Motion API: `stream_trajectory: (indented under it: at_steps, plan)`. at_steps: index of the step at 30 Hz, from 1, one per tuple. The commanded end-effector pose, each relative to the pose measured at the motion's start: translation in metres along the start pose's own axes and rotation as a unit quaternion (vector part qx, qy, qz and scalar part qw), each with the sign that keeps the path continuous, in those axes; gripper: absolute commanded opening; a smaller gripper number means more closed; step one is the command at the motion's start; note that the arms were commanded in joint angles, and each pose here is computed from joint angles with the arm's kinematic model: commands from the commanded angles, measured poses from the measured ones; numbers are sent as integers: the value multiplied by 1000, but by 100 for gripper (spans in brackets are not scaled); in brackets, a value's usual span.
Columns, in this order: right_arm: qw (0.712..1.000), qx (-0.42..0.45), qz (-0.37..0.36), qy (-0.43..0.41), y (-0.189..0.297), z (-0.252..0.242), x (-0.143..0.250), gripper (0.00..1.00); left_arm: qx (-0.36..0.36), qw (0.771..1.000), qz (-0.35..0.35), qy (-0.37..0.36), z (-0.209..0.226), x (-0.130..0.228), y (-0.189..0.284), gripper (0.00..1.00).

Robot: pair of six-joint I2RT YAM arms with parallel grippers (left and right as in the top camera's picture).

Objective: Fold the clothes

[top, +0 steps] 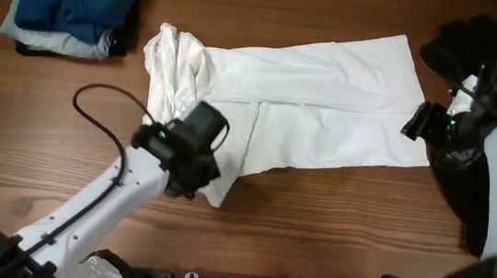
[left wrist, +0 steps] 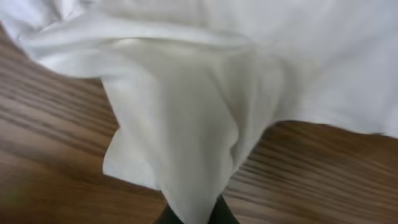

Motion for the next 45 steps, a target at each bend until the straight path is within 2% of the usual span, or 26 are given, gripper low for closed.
stream_trajectory:
  at_steps: [1, 6, 11, 20, 30, 32, 33, 36, 38, 42, 45]
  plan:
    - [998, 33, 48, -36, -39, -11, -6, 70, 42, 999, 19, -18, -12, 2, 11, 4]
    - [995, 49, 67, -62, -79, -19, -11, 68, 39, 999, 10, -17, -12, -2, 11, 4]
    - [990, 80, 56, -102, -109, -36, 1, 64, 40, 999, -11, -18, -14, -9, 11, 4]
    - [990, 68, 5, -123, -126, -37, -12, 64, 36, 999, -20, -15, -13, -12, 11, 4]
    - [979, 109, 24, -168, -139, -71, -10, 59, 36, 999, -19, -15, -13, -12, 11, 4]
    - [979, 109, 24, -169, -142, -72, -11, 49, 36, 999, -19, -15, -13, -12, 11, 4]
    - [979, 109, 23, -168, -143, -72, -11, 36, 36, 999, -19, -15, -13, -12, 11, 4]
    - [980, 109, 24, -166, -143, -72, -11, 10, 36, 999, -19, -16, -13, -11, 11, 4]
    - [981, 109, 23, -161, -143, -72, -11, 4, 34, 999, -21, -16, -12, -12, 11, 4]
    - [982, 111, 34, -147, -137, -73, -11, 4, 8, 999, -28, -13, -3, -13, 11, 4]
    - [985, 78, 37, -151, -105, -68, -20, 4, 11, 999, -36, 12, 7, -20, 30, 4]
Point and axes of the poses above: each gripper's point midway between its finger pads, its own y axis back along the fingers, its own z axis along the line the jaws close on, x = y × z, the point moved 3 cm from there along y, back along the fingers, and after that the axes turned 5 degrees about -y, right-handed, at the moved point
